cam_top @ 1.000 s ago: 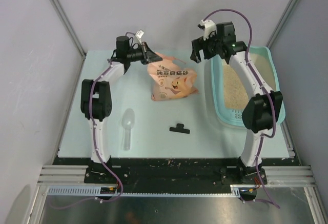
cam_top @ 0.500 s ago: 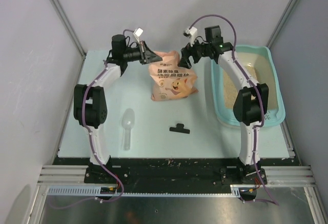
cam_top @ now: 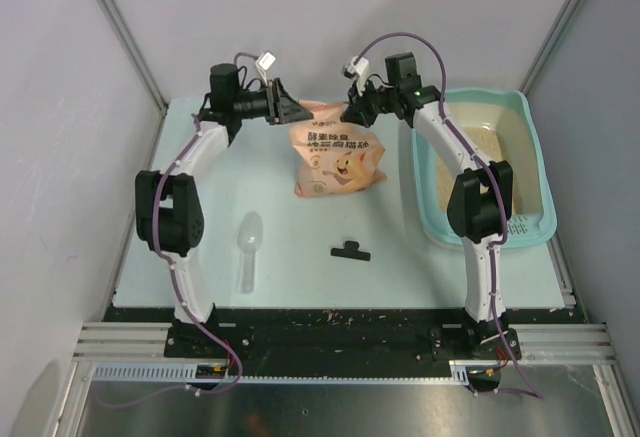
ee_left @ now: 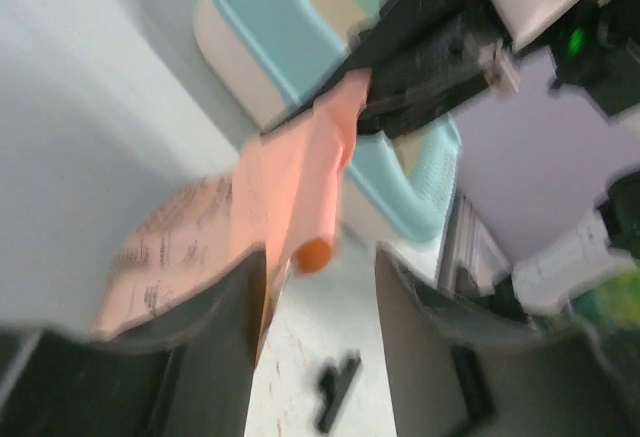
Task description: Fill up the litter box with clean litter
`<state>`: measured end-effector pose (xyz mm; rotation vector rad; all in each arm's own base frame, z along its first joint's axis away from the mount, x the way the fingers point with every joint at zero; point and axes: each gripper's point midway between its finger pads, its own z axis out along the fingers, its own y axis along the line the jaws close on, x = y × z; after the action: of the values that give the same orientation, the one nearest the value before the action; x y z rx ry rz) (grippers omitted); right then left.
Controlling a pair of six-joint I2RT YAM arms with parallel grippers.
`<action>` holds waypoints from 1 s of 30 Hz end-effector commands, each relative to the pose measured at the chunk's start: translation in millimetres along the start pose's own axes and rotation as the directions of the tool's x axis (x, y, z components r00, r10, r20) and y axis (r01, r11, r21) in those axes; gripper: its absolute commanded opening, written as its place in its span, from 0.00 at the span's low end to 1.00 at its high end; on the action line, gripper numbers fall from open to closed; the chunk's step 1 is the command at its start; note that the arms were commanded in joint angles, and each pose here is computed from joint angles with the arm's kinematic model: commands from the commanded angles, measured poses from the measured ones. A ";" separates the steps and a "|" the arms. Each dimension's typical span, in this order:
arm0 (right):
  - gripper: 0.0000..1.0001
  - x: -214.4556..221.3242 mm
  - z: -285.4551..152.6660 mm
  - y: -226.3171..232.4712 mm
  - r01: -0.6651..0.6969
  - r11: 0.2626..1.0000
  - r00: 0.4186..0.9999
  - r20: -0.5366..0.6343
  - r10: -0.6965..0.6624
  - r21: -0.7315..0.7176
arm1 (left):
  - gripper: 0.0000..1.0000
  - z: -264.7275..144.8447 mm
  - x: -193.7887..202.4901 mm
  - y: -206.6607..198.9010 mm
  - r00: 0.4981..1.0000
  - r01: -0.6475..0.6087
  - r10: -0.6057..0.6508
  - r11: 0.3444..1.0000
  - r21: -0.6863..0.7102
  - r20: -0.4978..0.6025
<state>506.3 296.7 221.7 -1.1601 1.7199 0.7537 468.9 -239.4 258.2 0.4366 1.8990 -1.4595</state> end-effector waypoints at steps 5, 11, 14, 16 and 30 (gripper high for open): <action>0.00 -98.0 -32.0 34.2 0.284 0.957 0.946 0.143 -0.291 0.064 | 0.77 -46.3 -48.4 -44.0 0.783 -0.621 0.617 0.769 -0.154 -0.077; 0.00 -121.0 -35.7 59.2 0.298 0.954 0.937 0.180 -0.301 0.046 | 0.97 -53.2 -41.3 -68.6 0.347 -0.936 0.908 0.322 -0.139 -0.236; 0.00 -119.3 -34.2 63.0 0.293 0.955 0.940 0.168 -0.295 0.037 | 0.99 -43.4 -21.2 -72.9 0.185 -0.983 0.939 0.176 -0.057 -0.290; 0.00 -120.5 -34.8 63.6 0.294 0.954 0.941 0.160 -0.298 0.049 | 0.99 -34.4 -10.7 -76.9 0.151 -0.988 0.945 0.154 -0.012 -0.289; 0.00 -124.1 -55.5 92.2 0.306 0.952 0.940 0.157 -0.304 0.015 | 0.70 5.5 -2.1 -44.1 0.209 -0.976 0.901 0.219 -0.016 -0.379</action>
<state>454.3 323.1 276.8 -1.2972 1.5933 0.6218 438.6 -255.0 265.6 1.4953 1.4283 -0.2770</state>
